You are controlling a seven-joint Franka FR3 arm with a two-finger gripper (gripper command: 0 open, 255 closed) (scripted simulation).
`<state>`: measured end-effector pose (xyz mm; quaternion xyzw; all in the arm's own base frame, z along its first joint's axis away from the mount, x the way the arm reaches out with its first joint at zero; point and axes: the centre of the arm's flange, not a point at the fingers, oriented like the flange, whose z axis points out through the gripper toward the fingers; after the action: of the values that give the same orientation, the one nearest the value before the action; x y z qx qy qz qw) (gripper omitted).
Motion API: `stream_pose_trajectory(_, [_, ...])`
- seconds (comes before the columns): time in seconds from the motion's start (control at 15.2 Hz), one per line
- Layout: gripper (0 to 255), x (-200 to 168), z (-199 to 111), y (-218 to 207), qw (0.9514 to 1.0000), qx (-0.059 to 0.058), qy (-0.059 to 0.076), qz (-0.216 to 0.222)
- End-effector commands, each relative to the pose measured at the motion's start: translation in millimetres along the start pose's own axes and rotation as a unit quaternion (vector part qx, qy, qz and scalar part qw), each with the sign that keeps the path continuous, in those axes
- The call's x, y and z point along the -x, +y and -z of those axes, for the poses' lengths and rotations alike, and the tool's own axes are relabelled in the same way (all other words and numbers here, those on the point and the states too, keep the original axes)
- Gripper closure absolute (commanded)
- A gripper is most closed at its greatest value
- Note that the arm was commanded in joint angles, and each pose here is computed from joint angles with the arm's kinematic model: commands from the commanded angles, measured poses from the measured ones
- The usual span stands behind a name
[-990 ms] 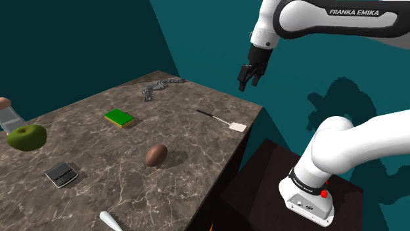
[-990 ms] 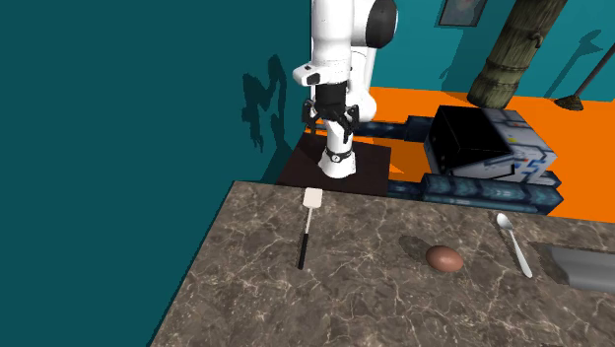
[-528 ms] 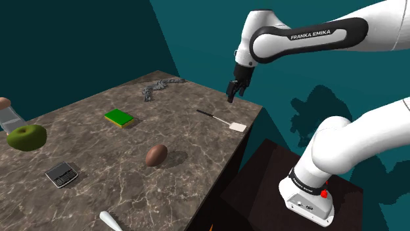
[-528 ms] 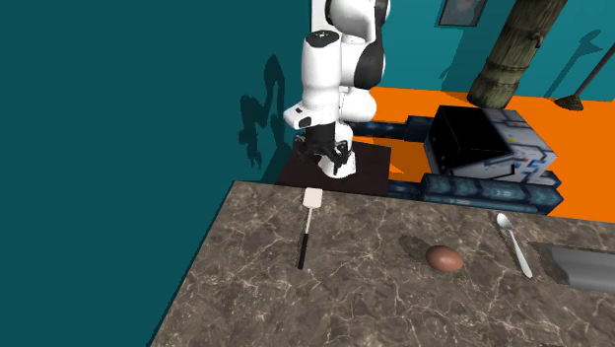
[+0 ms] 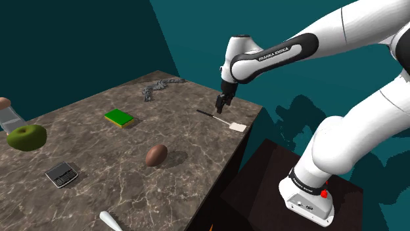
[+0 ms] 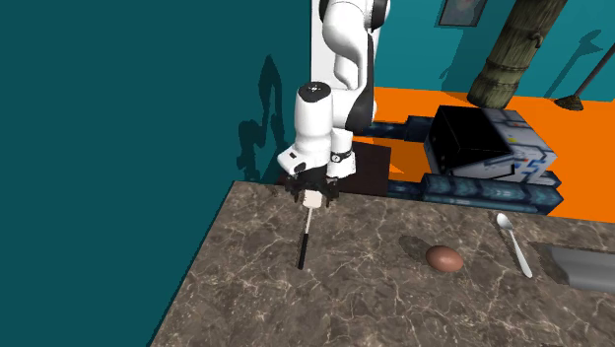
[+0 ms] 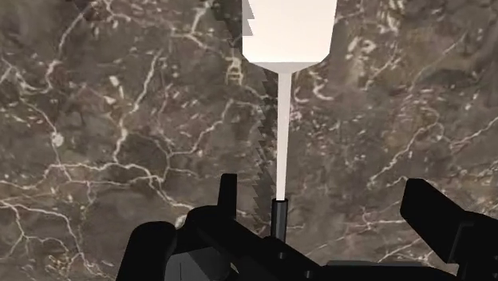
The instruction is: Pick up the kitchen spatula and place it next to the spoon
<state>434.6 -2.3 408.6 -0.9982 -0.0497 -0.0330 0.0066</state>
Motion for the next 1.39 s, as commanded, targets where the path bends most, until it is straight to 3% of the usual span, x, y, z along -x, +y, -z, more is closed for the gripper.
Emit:
stream_pose_trajectory(0.0, [0,-13.9,-25.5,5.7,0.9999,0.003,0.0,0.014])
stream_pose_trajectory(0.59, [0,-17.1,-71.3,6.6,0.9998,0.004,0.0,0.018])
stream_pose_trajectory(1.06, [0,-17.1,-71.3,6.6,0.9998,0.004,0.0,0.018])
stream_pose_trajectory(1.12, [255,-17.1,-71.3,6.6,0.9998,0.004,0.0,0.018])
stream_pose_trajectory(1.32, [255,-17.1,-71.3,6.6,0.9998,0.004,0.0,0.018])
